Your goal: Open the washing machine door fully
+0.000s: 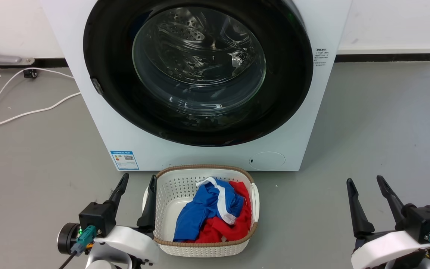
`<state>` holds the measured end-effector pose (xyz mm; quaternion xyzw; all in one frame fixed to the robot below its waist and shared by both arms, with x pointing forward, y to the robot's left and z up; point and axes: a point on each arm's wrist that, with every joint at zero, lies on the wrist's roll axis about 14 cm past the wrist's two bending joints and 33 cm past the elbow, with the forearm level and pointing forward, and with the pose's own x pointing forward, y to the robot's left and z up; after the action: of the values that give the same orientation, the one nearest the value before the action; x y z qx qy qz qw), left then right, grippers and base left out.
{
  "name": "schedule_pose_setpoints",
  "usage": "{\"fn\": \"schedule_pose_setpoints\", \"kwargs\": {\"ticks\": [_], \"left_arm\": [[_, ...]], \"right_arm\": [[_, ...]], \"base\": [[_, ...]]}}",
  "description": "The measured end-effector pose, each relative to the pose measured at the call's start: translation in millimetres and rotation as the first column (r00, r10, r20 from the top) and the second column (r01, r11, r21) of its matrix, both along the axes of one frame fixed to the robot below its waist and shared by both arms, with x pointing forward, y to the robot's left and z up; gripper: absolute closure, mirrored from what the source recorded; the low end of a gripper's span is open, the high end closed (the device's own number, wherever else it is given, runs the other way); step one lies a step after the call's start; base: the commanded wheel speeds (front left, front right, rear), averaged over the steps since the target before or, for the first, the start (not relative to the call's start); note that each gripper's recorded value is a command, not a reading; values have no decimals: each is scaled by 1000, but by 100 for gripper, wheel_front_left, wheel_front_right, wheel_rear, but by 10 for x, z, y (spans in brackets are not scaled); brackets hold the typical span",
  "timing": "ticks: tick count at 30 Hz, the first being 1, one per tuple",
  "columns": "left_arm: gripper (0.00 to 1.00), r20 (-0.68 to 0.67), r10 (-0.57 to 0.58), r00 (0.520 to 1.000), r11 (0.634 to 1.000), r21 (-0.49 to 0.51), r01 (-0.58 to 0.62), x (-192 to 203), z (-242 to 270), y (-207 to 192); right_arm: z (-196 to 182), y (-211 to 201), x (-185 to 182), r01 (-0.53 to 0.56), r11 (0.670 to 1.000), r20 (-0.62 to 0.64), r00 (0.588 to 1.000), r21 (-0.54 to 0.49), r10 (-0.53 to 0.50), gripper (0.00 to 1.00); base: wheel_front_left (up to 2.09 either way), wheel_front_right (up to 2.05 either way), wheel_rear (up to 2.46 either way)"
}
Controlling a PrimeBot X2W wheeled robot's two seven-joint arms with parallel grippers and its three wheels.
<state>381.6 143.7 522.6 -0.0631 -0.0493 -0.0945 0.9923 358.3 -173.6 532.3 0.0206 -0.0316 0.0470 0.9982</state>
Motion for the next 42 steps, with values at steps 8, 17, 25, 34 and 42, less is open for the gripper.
{"fn": "schedule_pose_setpoints", "kwargs": {"ticks": [8,17,25,34,42], "left_arm": [[0,11,-2,1000,1000,29,2,-2,-5,-13],[0,10,5,1000,998,61,-5,1,-37,1],[0,4,14,1000,999,52,-14,11,-59,22],[0,-1,19,1000,999,51,-19,11,-73,38],[0,-1,24,1000,998,51,-24,11,-74,54]], "right_arm": [[5,6,-9,1,1000,5,1000,-16,-1,0],[-7,8,-14,1,999,7,1000,-35,-1,0],[-39,-10,-15,7,1000,1,1000,-8,-7,0],[-60,-16,-14,9,1000,-1,1000,-1,-9,0],[-85,-22,-8,11,1000,-10,1000,15,-11,100]], "base": [[0,0,0],[0,0,0],[0,0,0],[0,0,0],[0,0,0]]}}
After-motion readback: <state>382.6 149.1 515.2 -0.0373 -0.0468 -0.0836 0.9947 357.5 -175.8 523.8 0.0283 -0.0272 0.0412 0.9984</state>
